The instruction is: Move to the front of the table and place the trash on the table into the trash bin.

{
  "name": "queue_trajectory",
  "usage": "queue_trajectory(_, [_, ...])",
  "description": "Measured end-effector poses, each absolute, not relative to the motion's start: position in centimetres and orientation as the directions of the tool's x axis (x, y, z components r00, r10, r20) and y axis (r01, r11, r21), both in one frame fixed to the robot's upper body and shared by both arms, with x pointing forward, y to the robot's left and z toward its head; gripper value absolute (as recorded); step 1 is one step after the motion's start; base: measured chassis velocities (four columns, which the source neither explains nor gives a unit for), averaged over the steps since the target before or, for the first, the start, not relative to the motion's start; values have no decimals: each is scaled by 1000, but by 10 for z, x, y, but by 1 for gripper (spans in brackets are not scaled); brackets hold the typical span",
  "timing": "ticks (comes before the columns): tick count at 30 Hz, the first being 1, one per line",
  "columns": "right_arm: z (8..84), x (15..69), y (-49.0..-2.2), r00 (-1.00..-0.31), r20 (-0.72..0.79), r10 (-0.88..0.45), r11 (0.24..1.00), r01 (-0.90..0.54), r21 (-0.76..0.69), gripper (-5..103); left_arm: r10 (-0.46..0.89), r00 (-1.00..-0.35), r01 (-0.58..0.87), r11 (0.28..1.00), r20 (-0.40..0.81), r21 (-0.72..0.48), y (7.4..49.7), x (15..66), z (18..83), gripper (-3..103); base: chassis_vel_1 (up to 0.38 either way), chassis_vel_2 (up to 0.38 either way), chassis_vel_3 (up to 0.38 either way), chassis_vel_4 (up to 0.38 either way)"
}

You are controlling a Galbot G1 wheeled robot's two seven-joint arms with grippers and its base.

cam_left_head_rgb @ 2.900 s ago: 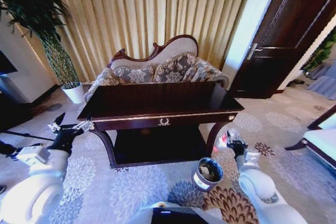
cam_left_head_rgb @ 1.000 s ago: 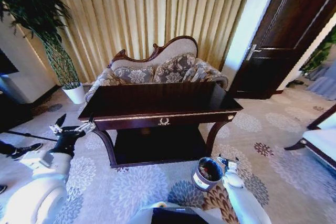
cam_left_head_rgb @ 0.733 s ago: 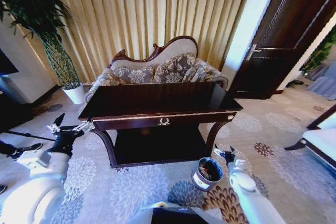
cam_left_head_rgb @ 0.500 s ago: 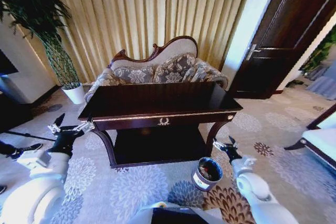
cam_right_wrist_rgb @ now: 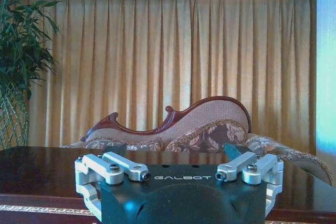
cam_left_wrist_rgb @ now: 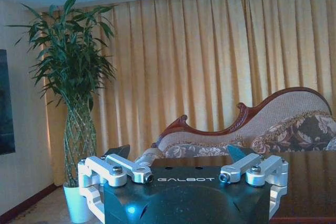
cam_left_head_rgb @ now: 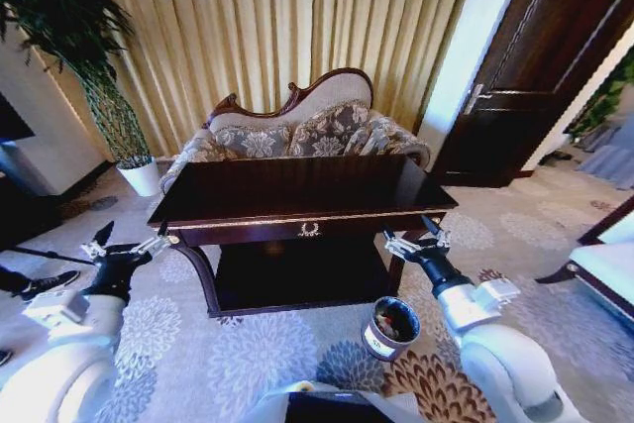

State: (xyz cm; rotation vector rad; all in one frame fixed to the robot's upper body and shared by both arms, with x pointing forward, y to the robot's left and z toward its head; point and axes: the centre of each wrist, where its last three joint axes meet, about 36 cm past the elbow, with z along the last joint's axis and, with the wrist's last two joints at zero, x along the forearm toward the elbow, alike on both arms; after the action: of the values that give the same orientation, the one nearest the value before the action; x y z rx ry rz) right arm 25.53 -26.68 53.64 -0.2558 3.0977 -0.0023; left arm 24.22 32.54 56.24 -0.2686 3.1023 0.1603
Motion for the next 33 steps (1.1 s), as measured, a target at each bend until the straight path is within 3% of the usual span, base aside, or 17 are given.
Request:
queue_trajectory(14, [533, 255, -267, -988, -32, -149, 989, -149, -7, 100, -167, -985, -170, 980, -36, 103, 325, 243, 563, 100, 175, -182, -167, 172])
queue_trajectory(33, [527, 257, -270, -991, -33, -132, 991, -132, -4, 100, -159, -986, -163, 981, -39, 105, 325, 242, 562, 100, 342, -337, -345, 330])
